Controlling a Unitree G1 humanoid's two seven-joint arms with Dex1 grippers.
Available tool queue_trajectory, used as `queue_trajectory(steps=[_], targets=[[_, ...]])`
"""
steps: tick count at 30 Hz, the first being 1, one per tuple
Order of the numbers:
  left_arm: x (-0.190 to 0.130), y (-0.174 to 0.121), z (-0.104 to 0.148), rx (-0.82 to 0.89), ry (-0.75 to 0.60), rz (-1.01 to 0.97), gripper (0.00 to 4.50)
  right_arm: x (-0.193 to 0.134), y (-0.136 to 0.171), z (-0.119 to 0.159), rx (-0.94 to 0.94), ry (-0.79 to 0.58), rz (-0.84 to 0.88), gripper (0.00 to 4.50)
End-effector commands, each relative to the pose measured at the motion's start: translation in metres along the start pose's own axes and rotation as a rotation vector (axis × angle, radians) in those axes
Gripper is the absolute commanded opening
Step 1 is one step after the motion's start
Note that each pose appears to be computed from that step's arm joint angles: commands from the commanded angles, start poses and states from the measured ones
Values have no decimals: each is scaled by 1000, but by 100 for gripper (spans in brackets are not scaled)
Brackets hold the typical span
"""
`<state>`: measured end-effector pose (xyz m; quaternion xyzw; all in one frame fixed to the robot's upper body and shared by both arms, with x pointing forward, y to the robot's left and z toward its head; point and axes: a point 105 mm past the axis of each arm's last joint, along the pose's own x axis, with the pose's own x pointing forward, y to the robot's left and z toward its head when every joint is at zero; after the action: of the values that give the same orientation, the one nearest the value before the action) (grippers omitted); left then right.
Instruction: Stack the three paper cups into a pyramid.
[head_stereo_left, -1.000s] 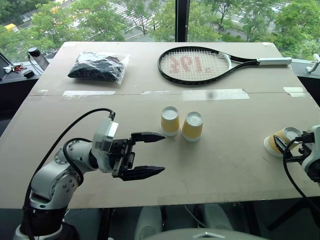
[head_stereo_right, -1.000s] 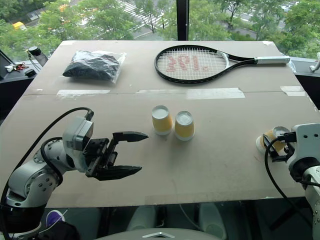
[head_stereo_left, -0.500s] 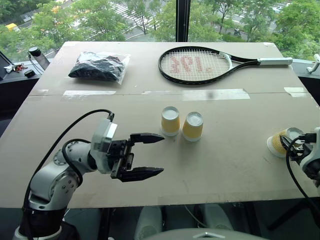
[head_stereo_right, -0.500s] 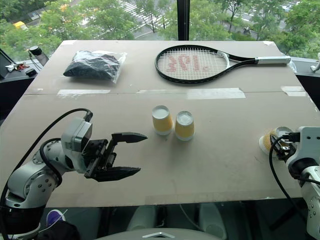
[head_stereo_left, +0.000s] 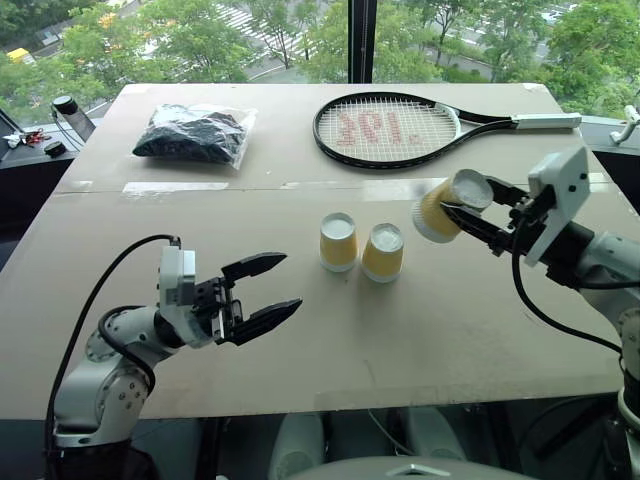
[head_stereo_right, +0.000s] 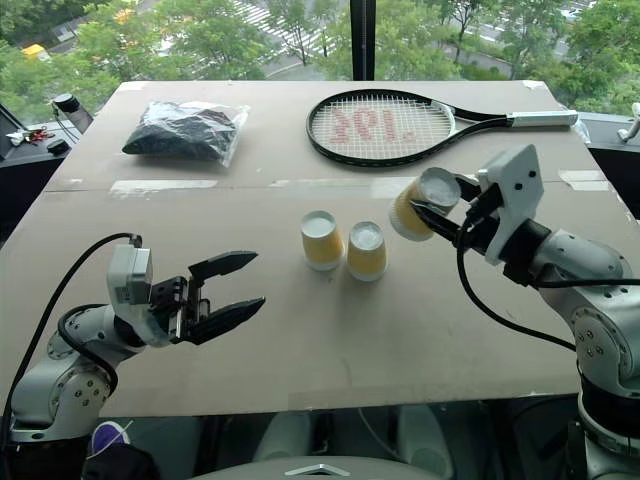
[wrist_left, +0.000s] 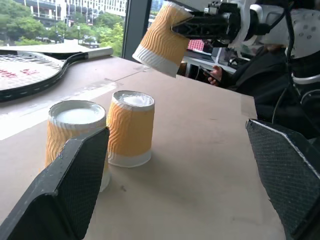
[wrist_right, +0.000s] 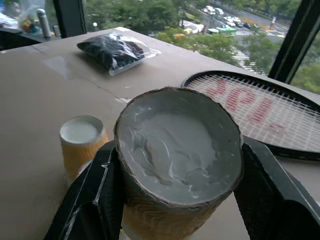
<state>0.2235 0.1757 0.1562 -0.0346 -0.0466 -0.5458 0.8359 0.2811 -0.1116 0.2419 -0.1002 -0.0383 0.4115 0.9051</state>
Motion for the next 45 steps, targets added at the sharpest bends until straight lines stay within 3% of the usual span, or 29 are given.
queue_trajectory(steps=[1,8,17,32,33,35,37,45], targets=[[-15,-2,8,-19,-8,16,450,24,10,17,-21,17,130,224],[-34,-13,4,-27,-21,106,450,65,31,41,-50,41,281,224],[-50,-20,22,24,-71,157,450,77,28,24,-52,119,298,224],[-50,-22,18,26,-82,197,450,77,32,7,-141,189,333,224],[-50,-22,18,26,-82,197,450,77,33,6,-151,189,338,304],[-50,-22,18,27,-82,197,450,77,33,4,-171,192,337,354],[-50,-22,18,27,-83,196,450,76,33,1,-196,202,342,447],[-43,-21,18,13,-97,171,450,59,21,25,-197,98,304,447]])
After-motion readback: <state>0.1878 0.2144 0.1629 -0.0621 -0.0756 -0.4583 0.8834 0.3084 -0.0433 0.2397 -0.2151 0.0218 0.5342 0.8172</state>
